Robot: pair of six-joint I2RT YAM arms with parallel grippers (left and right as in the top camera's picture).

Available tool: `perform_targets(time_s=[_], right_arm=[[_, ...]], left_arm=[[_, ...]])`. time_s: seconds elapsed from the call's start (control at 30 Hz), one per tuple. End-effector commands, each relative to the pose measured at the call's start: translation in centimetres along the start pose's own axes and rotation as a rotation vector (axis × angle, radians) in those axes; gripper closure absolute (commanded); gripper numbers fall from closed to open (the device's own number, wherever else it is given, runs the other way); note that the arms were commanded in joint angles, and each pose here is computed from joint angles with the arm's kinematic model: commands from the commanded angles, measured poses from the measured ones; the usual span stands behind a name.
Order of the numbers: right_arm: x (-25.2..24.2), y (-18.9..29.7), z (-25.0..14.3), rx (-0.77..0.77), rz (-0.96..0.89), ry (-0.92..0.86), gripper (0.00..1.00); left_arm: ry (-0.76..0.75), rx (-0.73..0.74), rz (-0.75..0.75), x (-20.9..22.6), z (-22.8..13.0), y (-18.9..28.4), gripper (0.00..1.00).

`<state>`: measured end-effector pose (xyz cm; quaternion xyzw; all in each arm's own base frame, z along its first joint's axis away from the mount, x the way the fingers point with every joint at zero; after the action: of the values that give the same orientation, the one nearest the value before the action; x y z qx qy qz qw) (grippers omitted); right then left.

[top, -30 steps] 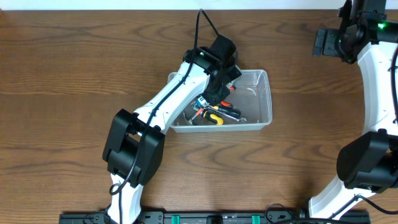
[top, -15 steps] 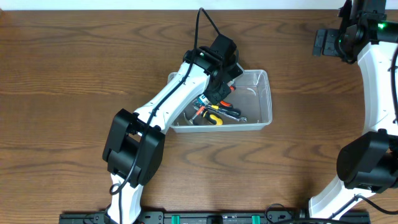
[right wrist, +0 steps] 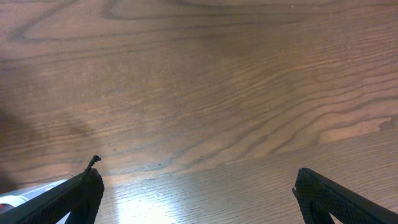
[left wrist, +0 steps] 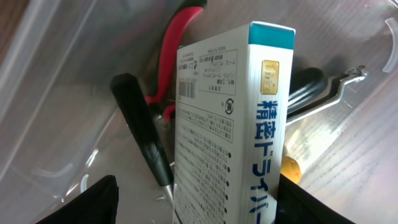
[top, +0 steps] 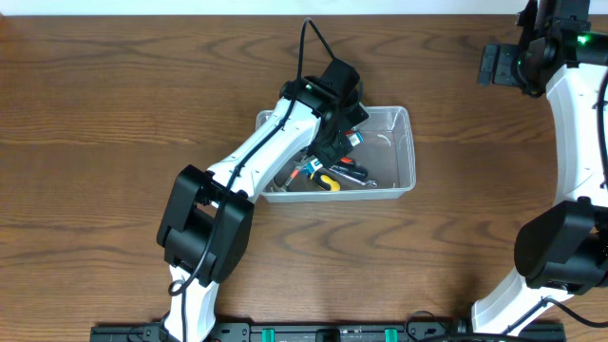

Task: Pack container
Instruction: 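Open the left gripper to release the box and withdraw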

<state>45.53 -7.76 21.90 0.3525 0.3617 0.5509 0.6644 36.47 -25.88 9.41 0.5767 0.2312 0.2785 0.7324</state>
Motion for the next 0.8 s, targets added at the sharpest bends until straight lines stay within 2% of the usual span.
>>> perform_targets(time_s=[0.0, 0.23, 0.47, 0.63, 0.7, 0.77], right_arm=[[0.1, -0.1, 0.0, 0.001, 0.005, -0.005, 0.01], [0.1, -0.1, 0.0, 0.001, 0.005, -0.005, 0.01], [0.1, -0.1, 0.0, 0.001, 0.005, -0.005, 0.01], [0.1, -0.1, 0.0, 0.001, 0.005, -0.005, 0.01], [0.1, -0.1, 0.0, 0.001, 0.005, -0.005, 0.01], [0.1, -0.1, 0.0, 0.001, 0.005, -0.005, 0.01]], left_arm=[[-0.021, 0.034, -0.036, -1.5, -0.5, -1.0, 0.36], [-0.082, 0.030, -0.051, -5.0, -0.1, 0.0, 0.36], [-0.081, -0.113, -0.039, -6.7, 2.2, 5.3, 0.36], [0.045, -0.269, 0.056, -3.3, 3.2, 11.5, 0.34], [0.145, -0.346, 0.144, -0.3, 2.8, 14.9, 0.27], [0.275, -0.406, 0.242, 3.2, 1.8, 17.8, 0.25]])
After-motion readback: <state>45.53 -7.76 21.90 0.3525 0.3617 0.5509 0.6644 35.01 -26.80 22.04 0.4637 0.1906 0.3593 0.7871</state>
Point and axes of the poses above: each gripper's point midway between its finger pads, its own y axis back along the fingers, its own x axis along the line the jaws close on, z = x × y, the point moved 2 cm from there along y, back along the fingers, and after that the axes turned 6 degrees about y, right-handed, at the moved point
